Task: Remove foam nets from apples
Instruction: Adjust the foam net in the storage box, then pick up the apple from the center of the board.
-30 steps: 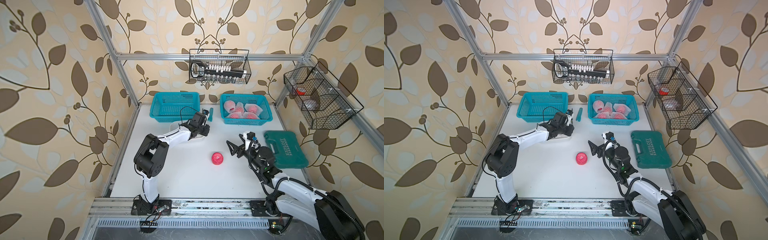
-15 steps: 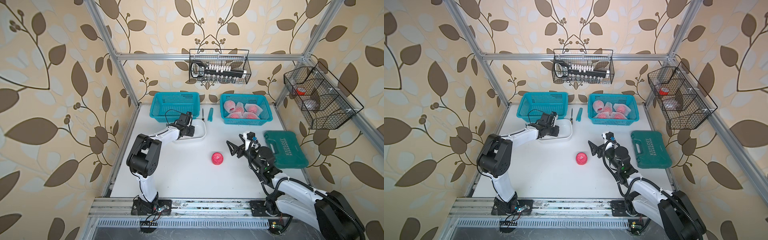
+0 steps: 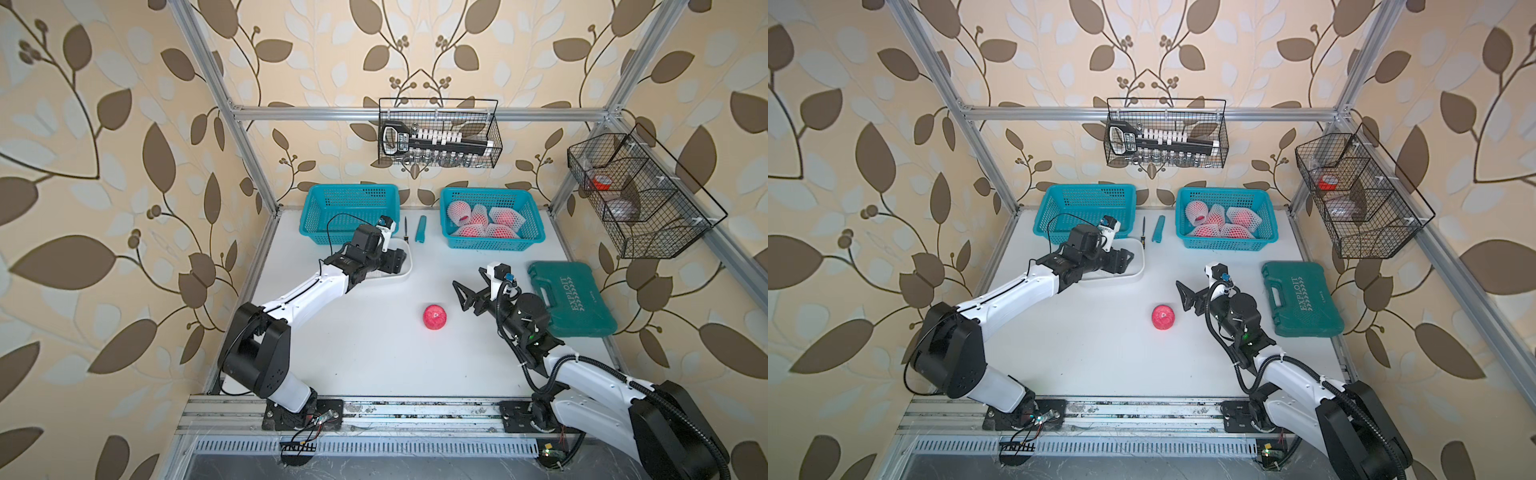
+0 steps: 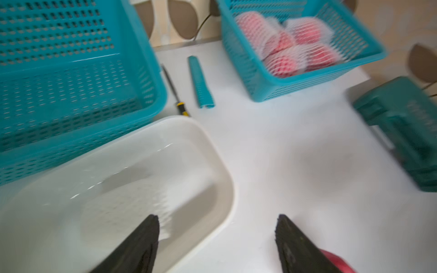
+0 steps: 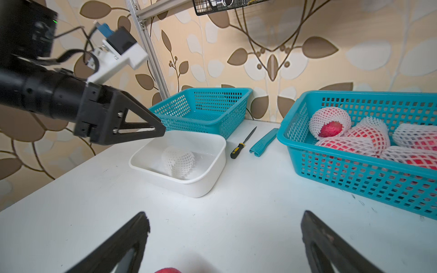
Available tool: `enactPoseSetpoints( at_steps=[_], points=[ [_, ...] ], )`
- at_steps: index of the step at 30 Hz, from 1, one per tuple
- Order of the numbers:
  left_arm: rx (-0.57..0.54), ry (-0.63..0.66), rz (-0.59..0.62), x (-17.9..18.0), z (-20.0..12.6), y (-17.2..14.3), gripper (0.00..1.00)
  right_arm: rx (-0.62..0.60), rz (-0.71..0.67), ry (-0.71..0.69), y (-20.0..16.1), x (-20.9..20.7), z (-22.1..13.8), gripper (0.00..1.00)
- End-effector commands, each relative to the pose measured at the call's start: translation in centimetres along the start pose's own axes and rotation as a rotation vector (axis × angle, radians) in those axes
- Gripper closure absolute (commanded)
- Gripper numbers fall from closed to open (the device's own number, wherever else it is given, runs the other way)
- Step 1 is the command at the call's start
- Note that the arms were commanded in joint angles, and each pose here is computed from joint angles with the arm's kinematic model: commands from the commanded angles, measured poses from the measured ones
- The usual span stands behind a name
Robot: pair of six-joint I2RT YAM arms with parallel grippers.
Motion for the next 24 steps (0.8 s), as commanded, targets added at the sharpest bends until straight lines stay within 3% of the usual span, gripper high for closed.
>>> enactPoseSetpoints(
  at_steps=[1, 10, 14, 19, 24],
  points=[
    [0.042, -0.209, 0.152, -6.4, -0.5, -1.5, 0.11, -0.060, 0.000, -0.023, 0.8, -0.2, -0.7, 0.00],
    [0.140, -0.417, 0.199, -10.3, 0.3, -8.2, 0.01, -0.037, 0.032, -0.089, 0.4, -0.9, -3.6, 0.00],
    [0.183, -0.410, 0.197, -10.9, 1.5, -9.9, 0.01, 0.008, 0.029, -0.085, -2.3, -1.0, -5.6, 0.00],
    [0.210, -0.406, 0.265, -12.4, 2.4, -11.3, 0.01, -0.124, 0.006, -0.131, -0.4, -1.6, -6.6, 0.00],
    [0.253, -0.368, 0.264, -12.5, 4.2, -13.0, 0.01, -0.068, 0.014, -0.085, -1.1, -1.0, -5.2, 0.00]
  ],
)
Point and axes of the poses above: each gripper's point midway between its finger pads, its own z axis out along the fingers, its own x axis along the line the jaws close on, y = z × x, the point moved 3 cm from there along -z, back along the fingers, and after that the axes turned 1 degree about -z, right-handed, at the moved point
